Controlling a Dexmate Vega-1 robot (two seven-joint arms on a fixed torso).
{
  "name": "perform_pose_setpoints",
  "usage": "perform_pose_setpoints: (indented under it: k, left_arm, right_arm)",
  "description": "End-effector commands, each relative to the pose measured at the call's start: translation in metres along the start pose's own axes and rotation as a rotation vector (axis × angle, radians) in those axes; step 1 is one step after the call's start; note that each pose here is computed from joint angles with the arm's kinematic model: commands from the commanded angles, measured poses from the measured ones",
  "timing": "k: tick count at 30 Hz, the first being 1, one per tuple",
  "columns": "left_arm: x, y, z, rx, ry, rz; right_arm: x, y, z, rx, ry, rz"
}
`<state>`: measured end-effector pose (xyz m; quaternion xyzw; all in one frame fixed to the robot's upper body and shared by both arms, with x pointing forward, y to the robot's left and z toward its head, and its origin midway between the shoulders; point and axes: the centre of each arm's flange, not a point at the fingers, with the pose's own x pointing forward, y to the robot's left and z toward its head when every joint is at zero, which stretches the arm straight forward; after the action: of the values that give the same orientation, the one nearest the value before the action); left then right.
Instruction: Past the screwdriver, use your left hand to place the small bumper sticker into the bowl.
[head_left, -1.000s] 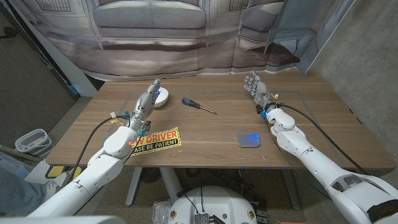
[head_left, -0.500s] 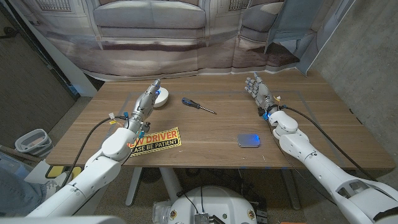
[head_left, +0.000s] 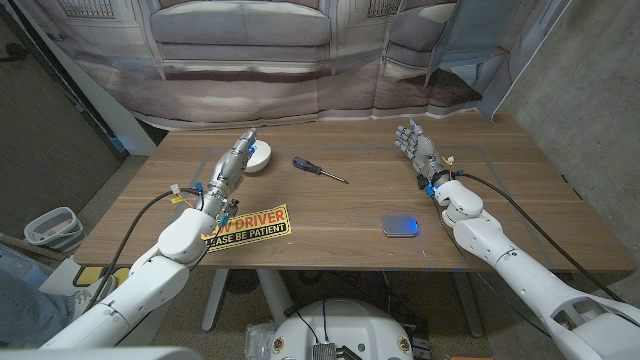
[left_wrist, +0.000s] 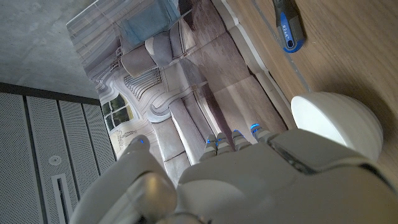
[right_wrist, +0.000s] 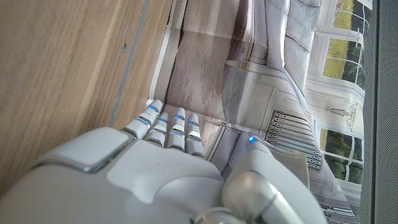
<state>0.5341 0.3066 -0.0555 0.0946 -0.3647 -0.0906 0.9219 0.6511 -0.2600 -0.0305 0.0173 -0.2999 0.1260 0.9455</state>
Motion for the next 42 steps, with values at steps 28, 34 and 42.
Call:
perform_pose_setpoints:
  k: [28,34,42]
  left_arm:
    - [-0.04,-0.001,0.014,0.072,-0.02,-0.006]
    - [-0.05,-0.004,0.014,0.079,-0.012,0.001]
    - [-0.065,-0.006,0.013,0.104,0.011,0.02]
  right_arm:
    - [-0.012,0.003,0.001,-0.006,-0.009,-0.04]
    - [-0.013,0.004,0.001,-0.007,-0.011,-0.037]
    - [-0.013,0.006,0.0,-0.001,-0.006,-0.031]
